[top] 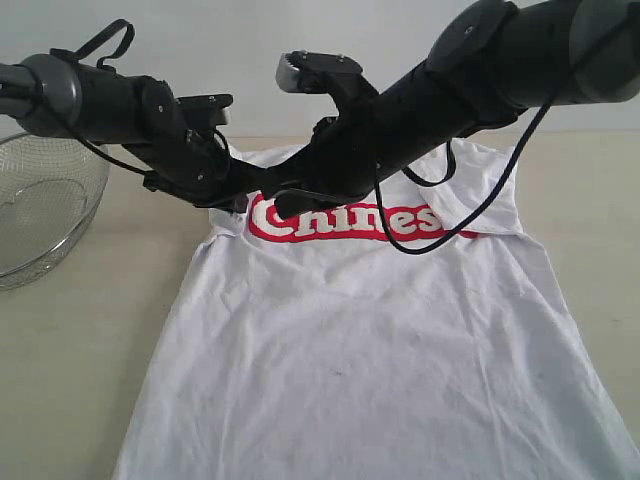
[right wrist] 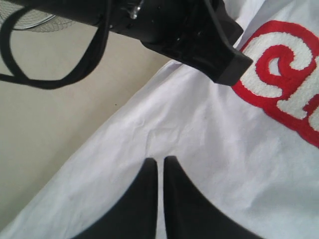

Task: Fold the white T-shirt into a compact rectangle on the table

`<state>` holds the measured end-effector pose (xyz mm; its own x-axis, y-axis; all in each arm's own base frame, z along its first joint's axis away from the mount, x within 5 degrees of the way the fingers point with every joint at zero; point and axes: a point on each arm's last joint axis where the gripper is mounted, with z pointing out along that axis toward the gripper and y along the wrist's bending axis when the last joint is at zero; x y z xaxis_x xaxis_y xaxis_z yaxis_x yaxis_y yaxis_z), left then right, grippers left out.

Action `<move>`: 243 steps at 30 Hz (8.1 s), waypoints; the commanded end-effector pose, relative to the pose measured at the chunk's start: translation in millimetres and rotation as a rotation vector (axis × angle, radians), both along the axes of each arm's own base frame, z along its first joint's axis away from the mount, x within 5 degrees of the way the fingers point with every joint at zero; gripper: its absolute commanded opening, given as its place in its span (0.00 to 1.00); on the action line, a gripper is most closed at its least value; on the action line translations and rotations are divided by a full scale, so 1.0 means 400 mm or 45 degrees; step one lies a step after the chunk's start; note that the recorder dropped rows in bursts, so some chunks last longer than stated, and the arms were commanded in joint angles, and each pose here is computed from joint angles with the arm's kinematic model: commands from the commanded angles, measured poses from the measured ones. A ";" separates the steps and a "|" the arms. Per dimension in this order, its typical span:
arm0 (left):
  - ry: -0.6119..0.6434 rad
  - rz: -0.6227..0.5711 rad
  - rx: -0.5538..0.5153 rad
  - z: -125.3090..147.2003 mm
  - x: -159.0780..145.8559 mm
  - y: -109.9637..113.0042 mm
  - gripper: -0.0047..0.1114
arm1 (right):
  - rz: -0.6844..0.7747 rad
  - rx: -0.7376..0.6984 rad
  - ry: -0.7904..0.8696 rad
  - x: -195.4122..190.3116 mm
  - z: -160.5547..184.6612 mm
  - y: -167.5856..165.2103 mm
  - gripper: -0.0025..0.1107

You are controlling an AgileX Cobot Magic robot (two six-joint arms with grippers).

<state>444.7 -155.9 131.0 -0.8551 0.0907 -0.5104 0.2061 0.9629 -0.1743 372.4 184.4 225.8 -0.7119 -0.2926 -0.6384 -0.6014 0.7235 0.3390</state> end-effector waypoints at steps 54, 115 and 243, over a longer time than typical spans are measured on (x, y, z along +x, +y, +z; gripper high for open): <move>0.021 0.133 -0.057 0.117 -0.089 0.129 0.08 | -0.251 0.025 0.163 0.262 -0.198 0.081 0.02; 0.092 0.127 -0.108 0.114 -0.099 0.122 0.08 | -0.286 -0.240 0.239 0.284 -0.195 0.021 0.02; 0.198 -0.145 0.037 0.261 -0.077 0.100 0.08 | -0.577 -0.170 0.180 -0.203 0.021 -0.320 0.02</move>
